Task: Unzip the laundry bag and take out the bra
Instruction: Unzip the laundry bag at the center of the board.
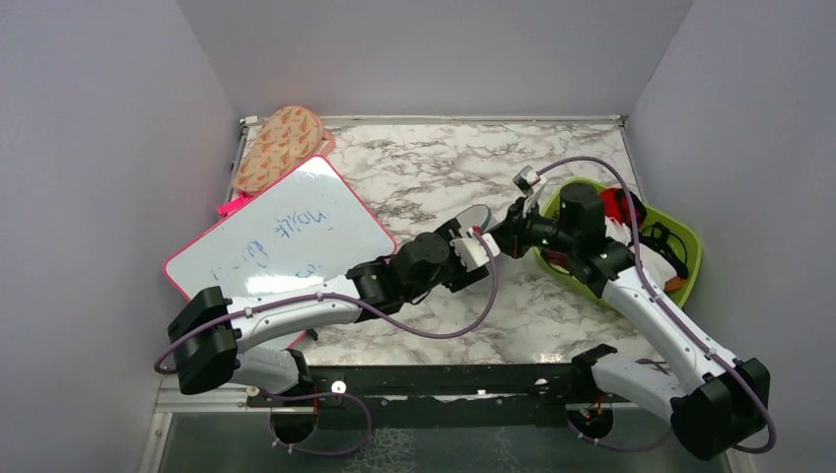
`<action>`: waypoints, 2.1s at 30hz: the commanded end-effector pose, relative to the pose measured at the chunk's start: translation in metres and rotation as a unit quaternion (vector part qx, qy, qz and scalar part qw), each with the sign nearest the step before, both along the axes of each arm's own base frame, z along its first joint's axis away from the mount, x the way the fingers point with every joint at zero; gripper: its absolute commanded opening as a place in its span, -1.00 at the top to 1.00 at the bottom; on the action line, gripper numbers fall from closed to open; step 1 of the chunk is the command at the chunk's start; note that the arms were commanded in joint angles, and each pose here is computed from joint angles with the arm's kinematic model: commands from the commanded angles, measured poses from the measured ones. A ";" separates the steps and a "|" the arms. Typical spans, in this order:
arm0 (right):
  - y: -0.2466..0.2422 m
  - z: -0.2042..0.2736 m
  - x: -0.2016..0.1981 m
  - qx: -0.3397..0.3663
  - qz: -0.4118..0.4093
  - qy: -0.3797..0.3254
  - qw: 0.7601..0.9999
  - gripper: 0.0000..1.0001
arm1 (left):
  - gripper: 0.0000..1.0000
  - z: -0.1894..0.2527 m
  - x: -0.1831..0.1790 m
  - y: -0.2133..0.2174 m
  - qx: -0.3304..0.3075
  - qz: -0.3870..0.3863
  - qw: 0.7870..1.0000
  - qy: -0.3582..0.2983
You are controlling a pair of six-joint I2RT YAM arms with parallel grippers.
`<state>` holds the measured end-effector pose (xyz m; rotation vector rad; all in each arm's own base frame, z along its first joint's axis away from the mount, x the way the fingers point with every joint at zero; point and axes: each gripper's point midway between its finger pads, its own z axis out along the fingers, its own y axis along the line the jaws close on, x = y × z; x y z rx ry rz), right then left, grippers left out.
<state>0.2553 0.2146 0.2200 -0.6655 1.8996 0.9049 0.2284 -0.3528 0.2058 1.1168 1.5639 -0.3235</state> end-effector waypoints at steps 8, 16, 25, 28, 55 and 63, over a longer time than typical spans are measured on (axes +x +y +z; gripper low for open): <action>0.022 0.012 -0.019 0.014 0.042 -0.029 0.999 0.98 | 0.12 0.008 0.014 -0.003 -0.044 0.017 0.997 0.066; 0.020 0.013 -0.014 0.007 0.028 -0.032 0.999 0.98 | 0.44 0.008 0.010 -0.003 -0.041 0.002 0.997 0.065; 0.009 0.009 -0.002 -0.008 -0.022 -0.025 0.999 0.98 | 1.00 0.007 0.011 0.001 -0.025 -0.002 0.998 0.050; 0.002 0.011 0.006 -0.017 -0.055 -0.026 0.998 0.98 | 1.00 0.006 0.012 0.002 -0.015 -0.004 0.999 0.042; -0.008 0.007 0.004 -0.001 -0.010 -0.018 1.000 0.98 | 0.49 -0.007 0.003 -0.006 0.013 -0.034 0.998 0.057; 0.004 0.008 -0.004 -0.006 0.012 -0.023 1.000 0.98 | 0.06 0.010 -0.005 -0.006 -0.029 -0.046 0.997 0.057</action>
